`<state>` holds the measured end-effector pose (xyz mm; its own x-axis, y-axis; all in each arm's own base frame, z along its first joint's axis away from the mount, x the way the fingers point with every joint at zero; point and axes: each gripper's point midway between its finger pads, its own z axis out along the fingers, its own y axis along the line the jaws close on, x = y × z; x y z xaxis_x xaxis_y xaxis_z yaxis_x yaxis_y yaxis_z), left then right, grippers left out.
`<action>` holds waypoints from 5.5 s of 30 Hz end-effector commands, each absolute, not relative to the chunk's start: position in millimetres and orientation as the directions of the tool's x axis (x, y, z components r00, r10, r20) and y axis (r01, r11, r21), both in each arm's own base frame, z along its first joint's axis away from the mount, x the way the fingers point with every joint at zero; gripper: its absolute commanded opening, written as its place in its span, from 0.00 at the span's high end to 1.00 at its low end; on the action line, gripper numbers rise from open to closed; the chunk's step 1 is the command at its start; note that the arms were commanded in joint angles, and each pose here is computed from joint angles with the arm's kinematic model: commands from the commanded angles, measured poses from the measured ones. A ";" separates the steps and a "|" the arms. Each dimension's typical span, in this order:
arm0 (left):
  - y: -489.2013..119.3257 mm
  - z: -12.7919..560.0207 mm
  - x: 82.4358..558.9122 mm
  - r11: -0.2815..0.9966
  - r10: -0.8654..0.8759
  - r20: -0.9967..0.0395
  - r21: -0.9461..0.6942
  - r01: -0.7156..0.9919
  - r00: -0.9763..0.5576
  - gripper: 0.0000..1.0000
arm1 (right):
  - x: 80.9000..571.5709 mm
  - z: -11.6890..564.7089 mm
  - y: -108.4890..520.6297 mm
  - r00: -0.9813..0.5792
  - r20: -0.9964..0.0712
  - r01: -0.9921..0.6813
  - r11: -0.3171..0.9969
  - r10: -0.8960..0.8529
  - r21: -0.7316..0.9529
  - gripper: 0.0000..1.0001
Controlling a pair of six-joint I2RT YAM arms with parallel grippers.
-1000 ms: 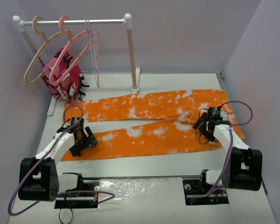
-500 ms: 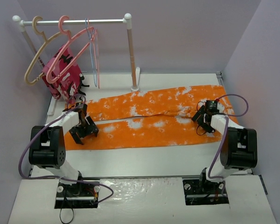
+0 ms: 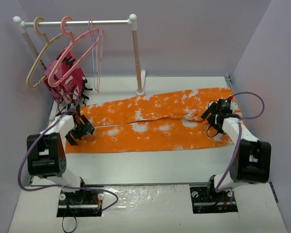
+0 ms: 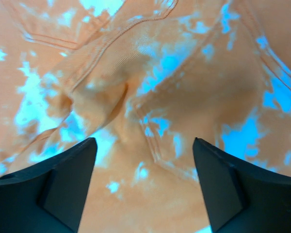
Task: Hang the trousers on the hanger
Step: Flatten out the trousers at the center of the board, then fold the trousers at the center of the board.
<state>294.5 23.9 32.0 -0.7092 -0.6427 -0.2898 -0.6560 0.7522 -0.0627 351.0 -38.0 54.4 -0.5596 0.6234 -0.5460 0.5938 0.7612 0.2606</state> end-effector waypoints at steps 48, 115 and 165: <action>35.8 -0.3 270.5 0.631 -0.768 -0.231 -0.114 -0.767 -0.598 1.00 | 290.5 93.7 -56.8 -0.423 -0.589 0.660 0.679 0.689 0.321 0.19; 78.7 158.1 217.6 0.592 -0.684 -0.586 -0.098 -0.800 -0.434 1.00 | 226.1 179.9 -180.9 -0.035 -0.754 0.937 0.283 0.656 0.203 1.00; 104.0 191.3 386.8 0.691 -0.505 -0.689 0.037 -0.721 -0.520 1.00 | 365.6 157.8 -199.0 -0.275 -0.786 0.897 0.441 0.554 -0.003 1.00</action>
<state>358.7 70.3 146.7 -0.6362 -0.5517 -0.5393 -0.6699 0.7418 0.0315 344.9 -158.9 122.9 -0.4187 0.6204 -0.6631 0.8417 0.5393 -0.0269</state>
